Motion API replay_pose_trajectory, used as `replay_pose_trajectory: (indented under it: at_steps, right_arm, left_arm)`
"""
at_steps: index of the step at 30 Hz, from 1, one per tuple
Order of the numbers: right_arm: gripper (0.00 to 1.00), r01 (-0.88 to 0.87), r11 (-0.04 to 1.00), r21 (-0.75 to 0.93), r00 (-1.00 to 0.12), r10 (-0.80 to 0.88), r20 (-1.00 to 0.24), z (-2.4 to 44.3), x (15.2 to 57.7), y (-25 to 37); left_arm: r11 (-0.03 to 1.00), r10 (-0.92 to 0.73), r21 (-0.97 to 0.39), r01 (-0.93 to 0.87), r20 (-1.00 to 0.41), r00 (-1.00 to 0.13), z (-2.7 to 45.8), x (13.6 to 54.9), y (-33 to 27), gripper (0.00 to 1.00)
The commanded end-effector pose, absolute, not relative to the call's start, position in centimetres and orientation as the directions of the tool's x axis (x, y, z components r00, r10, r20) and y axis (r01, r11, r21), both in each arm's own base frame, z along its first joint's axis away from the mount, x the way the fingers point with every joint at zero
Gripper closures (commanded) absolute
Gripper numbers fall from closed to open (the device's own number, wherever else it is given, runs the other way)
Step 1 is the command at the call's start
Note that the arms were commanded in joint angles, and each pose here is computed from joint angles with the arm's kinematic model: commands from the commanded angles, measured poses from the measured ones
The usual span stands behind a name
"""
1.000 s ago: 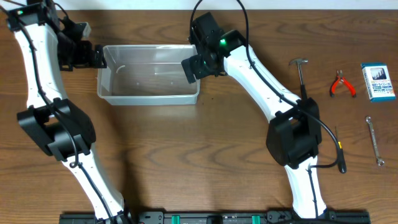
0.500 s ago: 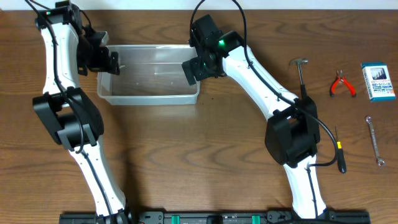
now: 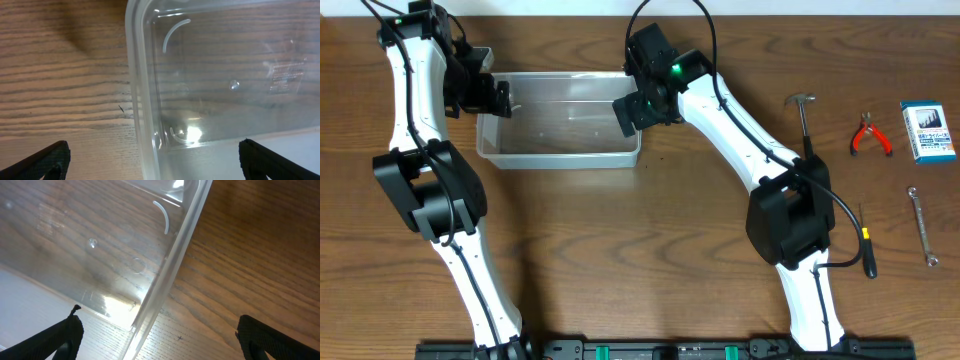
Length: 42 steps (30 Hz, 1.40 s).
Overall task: Pack container
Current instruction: 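Lower both grippers and grip the container's short end walls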
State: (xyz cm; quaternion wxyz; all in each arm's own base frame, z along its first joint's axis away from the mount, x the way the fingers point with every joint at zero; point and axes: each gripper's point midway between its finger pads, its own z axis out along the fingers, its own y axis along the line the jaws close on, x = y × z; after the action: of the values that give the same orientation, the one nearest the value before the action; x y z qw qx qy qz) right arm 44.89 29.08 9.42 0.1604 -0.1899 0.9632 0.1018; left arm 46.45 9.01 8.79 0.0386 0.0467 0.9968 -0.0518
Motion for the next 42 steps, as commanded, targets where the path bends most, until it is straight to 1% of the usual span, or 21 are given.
replay_pose_trajectory:
  at_steps: [1, 6, 19, 26, 36, 42]
  right_arm:
    - [0.01, -0.395, 0.910, 0.128, -0.886, -0.340, -0.314, 7.4, 45.0, 28.7]
    - [0.01, -0.392, 0.911, 0.126, -0.891, -0.343, -0.296, 6.5, 44.9, 28.6]
    - [0.01, -0.395, 0.910, 0.128, -0.887, -0.341, -0.313, 6.6, 45.3, 28.8]
    - [0.01, -0.395, 0.910, 0.129, -0.885, -0.339, -0.320, 6.6, 45.5, 28.9]
    - [0.01, -0.395, 0.909, 0.129, -0.885, -0.339, -0.319, 6.6, 45.4, 28.9]
    - [0.01, -0.395, 0.909, 0.129, -0.885, -0.339, -0.320, 6.6, 45.5, 28.9]
  left_arm:
    - [0.991, 0.089, -0.093, 0.096, -0.075, -0.993, 8.3, 46.4, 9.4, 0.02]
    - [0.991, 0.089, -0.092, 0.097, -0.079, -0.993, 8.3, 46.5, 9.4, 0.02]
    - [0.991, 0.090, -0.090, 0.097, -0.085, -0.992, 8.1, 46.8, 9.5, 0.02]
    - [0.991, 0.089, -0.099, 0.094, -0.058, -0.994, 6.9, 46.7, 9.5, 0.02]
    - [0.990, 0.096, -0.100, 0.102, -0.057, -0.994, 6.3, 46.9, 9.5, 0.02]
    - [0.986, 0.096, -0.130, 0.100, -0.040, -0.995, 5.2, 46.8, 9.1, 0.02]
